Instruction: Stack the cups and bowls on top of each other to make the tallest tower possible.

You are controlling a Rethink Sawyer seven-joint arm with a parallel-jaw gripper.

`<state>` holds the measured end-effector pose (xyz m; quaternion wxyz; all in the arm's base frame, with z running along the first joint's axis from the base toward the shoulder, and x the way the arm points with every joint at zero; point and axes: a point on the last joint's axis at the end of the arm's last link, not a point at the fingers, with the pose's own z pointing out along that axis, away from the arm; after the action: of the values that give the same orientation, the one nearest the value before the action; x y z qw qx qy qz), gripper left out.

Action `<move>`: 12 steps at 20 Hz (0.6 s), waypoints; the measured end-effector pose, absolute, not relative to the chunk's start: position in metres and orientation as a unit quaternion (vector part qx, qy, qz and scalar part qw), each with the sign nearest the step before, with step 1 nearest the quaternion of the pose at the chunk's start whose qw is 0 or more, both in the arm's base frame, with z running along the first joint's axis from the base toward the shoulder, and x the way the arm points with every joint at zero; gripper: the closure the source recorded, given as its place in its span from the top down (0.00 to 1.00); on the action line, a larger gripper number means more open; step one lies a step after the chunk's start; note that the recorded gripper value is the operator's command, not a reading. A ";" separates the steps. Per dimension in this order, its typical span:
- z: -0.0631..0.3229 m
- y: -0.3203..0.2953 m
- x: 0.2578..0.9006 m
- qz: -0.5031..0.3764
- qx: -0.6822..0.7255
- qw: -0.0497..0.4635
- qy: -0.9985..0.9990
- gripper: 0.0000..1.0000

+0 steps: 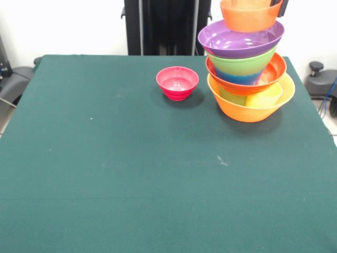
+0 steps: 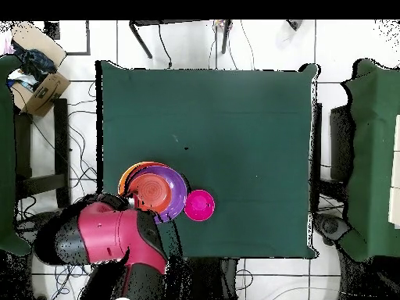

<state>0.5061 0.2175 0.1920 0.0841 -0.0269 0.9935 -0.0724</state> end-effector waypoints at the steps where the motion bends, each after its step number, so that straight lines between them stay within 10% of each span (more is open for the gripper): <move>1: 0.192 0.218 0.505 -0.073 -0.027 0.084 0.993 0.00; 12: 0.175 0.226 0.492 -0.080 -0.040 0.075 0.993 0.00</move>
<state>0.4923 0.2257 0.1751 0.0746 -0.0402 0.9932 -0.0798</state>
